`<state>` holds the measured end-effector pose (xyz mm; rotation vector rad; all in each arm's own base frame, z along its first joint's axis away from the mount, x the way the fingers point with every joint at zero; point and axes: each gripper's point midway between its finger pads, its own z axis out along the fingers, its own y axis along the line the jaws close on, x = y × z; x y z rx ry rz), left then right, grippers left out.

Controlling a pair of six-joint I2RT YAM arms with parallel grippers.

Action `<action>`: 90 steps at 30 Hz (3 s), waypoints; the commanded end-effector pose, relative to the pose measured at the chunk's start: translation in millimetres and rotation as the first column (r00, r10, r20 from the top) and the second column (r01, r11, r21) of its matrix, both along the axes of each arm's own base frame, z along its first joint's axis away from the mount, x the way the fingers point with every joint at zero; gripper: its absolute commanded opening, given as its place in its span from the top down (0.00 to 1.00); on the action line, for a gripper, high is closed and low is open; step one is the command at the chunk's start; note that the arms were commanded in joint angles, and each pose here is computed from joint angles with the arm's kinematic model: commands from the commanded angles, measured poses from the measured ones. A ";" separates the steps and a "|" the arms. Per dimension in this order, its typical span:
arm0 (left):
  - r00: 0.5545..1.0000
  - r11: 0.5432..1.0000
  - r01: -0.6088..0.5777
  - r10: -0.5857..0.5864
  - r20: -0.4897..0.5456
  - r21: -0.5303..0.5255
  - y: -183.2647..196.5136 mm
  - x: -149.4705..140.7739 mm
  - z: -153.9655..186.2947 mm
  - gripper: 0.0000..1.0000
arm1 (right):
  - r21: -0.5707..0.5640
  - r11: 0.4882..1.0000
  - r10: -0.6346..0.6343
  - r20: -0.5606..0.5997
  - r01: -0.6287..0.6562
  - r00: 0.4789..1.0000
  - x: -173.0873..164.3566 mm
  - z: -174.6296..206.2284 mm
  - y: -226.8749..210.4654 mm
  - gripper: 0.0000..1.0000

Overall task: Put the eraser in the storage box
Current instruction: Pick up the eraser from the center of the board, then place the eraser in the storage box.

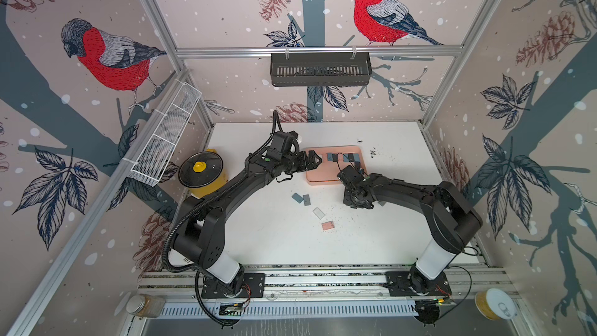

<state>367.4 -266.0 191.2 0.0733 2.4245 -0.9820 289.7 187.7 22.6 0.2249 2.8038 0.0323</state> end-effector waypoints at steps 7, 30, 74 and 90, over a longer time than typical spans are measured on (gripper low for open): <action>1.000 1.000 0.007 -0.007 0.016 -0.011 -1.8 3.2 2.8 0.03 | 0.003 1.000 0.026 -0.007 -0.026 1.000 9.4 6.4 -3.0 0.83; 0.999 0.997 0.046 -0.046 0.000 -0.055 -9.9 -0.6 1.7 0.03 | 0.010 0.999 0.042 0.131 -0.043 0.991 143.7 72.0 -13.9 0.81; 0.999 0.998 0.032 -0.034 -0.036 -0.062 -3.7 7.2 -8.3 0.03 | -0.082 0.991 0.111 0.027 -0.109 0.993 185.4 4.0 -11.6 0.67; 0.999 0.998 0.027 -0.028 -0.027 -0.058 -2.1 8.3 -6.6 0.03 | -0.089 0.987 0.141 0.076 -0.134 0.987 188.7 35.5 3.2 0.59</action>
